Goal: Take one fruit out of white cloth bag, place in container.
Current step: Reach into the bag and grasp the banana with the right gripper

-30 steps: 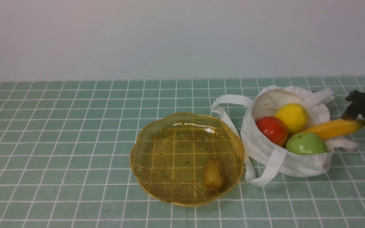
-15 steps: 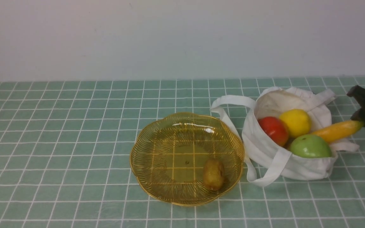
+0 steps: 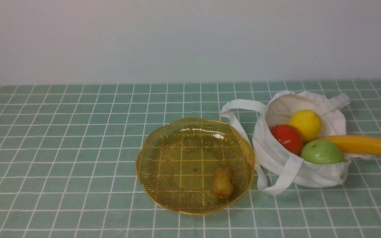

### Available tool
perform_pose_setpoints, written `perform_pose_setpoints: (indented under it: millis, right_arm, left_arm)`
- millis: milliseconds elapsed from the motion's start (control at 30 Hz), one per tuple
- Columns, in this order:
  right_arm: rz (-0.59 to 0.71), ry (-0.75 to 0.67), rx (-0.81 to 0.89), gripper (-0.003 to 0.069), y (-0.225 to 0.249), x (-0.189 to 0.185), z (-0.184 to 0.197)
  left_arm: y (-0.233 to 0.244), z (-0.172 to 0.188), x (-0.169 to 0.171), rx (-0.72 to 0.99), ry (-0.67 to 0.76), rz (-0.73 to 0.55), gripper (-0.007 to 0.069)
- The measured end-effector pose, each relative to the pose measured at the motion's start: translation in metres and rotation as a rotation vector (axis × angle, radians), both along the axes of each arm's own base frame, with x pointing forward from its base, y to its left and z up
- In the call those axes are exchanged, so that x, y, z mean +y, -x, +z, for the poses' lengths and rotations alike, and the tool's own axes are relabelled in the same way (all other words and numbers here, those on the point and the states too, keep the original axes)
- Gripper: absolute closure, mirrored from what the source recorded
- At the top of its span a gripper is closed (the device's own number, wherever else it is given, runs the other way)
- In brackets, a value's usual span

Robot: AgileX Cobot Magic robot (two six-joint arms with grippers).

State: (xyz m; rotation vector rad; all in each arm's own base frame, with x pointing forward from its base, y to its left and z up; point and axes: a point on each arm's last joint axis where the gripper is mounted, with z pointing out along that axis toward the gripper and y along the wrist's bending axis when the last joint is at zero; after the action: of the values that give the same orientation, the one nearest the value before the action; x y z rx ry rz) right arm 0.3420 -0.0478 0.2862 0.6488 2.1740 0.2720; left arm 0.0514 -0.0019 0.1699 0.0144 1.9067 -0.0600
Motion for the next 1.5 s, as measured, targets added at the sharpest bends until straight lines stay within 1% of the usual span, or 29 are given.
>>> perform_pose_setpoints:
  millis: [200,333,467,533,567,600,633,700,733,767,867,933,1033,1067,1100,1133,1267,1367,1467,1500]
  right_arm:
    - [0.031,0.025,0.011,0.0673,0.002,0.001,0.006]
    - [0.119,0.099,0.108,0.0673,0.008,0.002,0.0]
    - [0.151,0.13,0.169,0.0656,0.012,0.002,-0.004]
    - [0.171,0.145,0.218,0.0573,0.015,0.002,-0.007]
    - [0.174,0.144,0.228,0.055,0.016,0.002,-0.007]
    - [0.179,0.14,0.245,0.0505,0.017,0.002,-0.008]
    - [0.183,0.136,0.262,0.0444,0.018,0.002,-0.01]
    - [0.186,0.13,0.282,0.0364,0.016,0.002,-0.014]
    - [0.187,0.127,0.295,0.0293,0.014,0.002,-0.019]
    - [0.184,0.121,0.305,0.0246,0.013,0.002,-0.022]
    - [0.142,0.069,0.355,0.0087,0.006,0.001,-0.04]
    - [0.107,0.028,0.396,0.0014,0.001,0.0,-0.055]
    - [0.081,-0.002,0.44,-0.0023,-0.006,-0.002,-0.075]
    - [0.081,-0.002,0.443,-0.0024,-0.007,-0.002,-0.076]
    - [0.077,-0.008,0.468,-0.0031,-0.011,-0.003,-0.09]
    - [0.074,-0.012,0.477,-0.0031,-0.012,-0.003,-0.095]
    - [0.062,-0.03,0.477,-0.0032,-0.018,-0.003,-0.107]
    - [0.044,-0.059,0.453,-0.0017,-0.022,-0.002,-0.111]
    - [0.024,-0.097,0.425,0.0028,-0.025,-0.001,-0.111]
    - [0.026,-0.103,0.42,0.0053,-0.026,-0.001,-0.111]
  left_arm:
    - [0.0,0.0,0.0,0.0,0.0,0.0,0.0633]
    - [0.0,0.0,0.0,0.0,0.0,0.0,0.0633]
    - [0.0,0.0,0.0,0.0,0.0,0.0,0.0633]
    - [0.0,0.0,0.0,0.0,0.0,0.0,0.0633]
    - [0.0,0.0,0.0,0.0,0.0,0.0,0.0633]
    - [0.0,0.0,0.0,0.0,0.0,0.0,0.0633]
    - [0.0,0.0,0.0,0.0,0.0,0.0,0.0633]
    - [0.0,0.0,0.0,0.0,0.0,0.0,0.0633]
    - [0.0,0.0,0.0,0.0,0.0,0.0,0.0633]
    - [0.0,0.0,0.0,0.0,0.0,0.0,0.0633]
    - [0.0,0.0,0.0,0.0,0.0,0.0,0.0633]
    - [0.0,0.0,0.0,0.0,0.0,0.0,0.0633]
    - [0.0,0.0,0.0,0.0,0.0,0.0,0.0633]
    - [0.0,0.0,0.0,0.0,0.0,0.0,0.0633]
    - [0.0,0.0,0.0,0.0,0.0,0.0,0.0633]
    - [0.0,0.0,0.0,0.0,0.0,0.0,0.0633]
    - [0.0,0.0,0.0,0.0,0.0,0.0,0.0633]
    - [0.0,0.0,0.0,0.0,0.0,0.0,0.0633]
    - [0.0,0.0,0.0,0.0,0.0,0.0,0.0633]
    - [0.0,0.0,0.0,0.0,0.0,0.0,0.0633]
